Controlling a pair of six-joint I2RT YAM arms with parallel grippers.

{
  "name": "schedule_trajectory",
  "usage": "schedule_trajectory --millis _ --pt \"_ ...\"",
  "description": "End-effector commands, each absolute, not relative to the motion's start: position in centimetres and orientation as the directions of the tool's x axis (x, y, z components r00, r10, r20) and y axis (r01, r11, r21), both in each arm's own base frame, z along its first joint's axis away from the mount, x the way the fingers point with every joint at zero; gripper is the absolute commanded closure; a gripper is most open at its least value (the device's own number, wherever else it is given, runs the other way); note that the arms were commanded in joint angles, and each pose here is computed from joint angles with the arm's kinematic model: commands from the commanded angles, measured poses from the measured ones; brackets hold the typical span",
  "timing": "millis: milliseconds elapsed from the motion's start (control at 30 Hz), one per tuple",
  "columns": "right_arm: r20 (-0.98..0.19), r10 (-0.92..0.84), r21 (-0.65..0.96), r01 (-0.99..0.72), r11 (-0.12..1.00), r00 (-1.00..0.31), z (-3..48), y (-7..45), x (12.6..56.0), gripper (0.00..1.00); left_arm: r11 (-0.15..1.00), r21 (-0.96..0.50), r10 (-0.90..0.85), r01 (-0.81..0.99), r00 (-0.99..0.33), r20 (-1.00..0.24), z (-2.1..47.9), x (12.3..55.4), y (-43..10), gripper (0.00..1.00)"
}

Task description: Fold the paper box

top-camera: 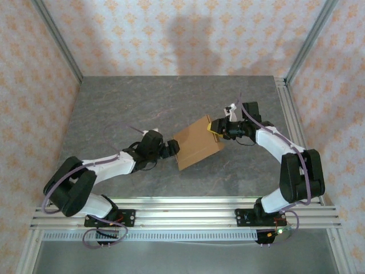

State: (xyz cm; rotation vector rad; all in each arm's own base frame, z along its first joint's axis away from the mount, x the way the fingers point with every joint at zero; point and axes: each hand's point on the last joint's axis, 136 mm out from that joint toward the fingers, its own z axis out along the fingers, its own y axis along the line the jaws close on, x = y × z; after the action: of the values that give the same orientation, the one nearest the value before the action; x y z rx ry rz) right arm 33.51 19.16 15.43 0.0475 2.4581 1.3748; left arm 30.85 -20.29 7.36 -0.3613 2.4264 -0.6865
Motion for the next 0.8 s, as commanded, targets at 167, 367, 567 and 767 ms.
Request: schedule_trajectory --millis 167,367,567,767 --pt "-0.293 0.350 0.865 -0.091 0.493 -0.890 18.9 16.5 35.5 0.63 0.937 -0.315 -0.156 0.153 -0.625 -0.765 15.1 33.9 -19.3 0.00" --pt "-0.269 0.451 0.876 -0.021 0.483 -0.851 20.2 14.2 36.2 0.63 0.961 -0.133 -0.006 0.241 -0.466 -0.885 19.5 35.7 -19.6 0.00" --pt "-0.252 0.548 0.900 0.014 0.435 -0.797 22.5 12.4 37.0 0.64 0.941 0.142 0.233 0.307 -0.283 -0.930 22.3 35.9 -21.0 0.01" --pt "-0.243 0.598 0.917 0.020 0.398 -0.764 24.3 11.5 37.1 0.64 0.911 0.301 0.347 0.282 -0.129 -0.929 23.7 35.5 -21.5 0.00"
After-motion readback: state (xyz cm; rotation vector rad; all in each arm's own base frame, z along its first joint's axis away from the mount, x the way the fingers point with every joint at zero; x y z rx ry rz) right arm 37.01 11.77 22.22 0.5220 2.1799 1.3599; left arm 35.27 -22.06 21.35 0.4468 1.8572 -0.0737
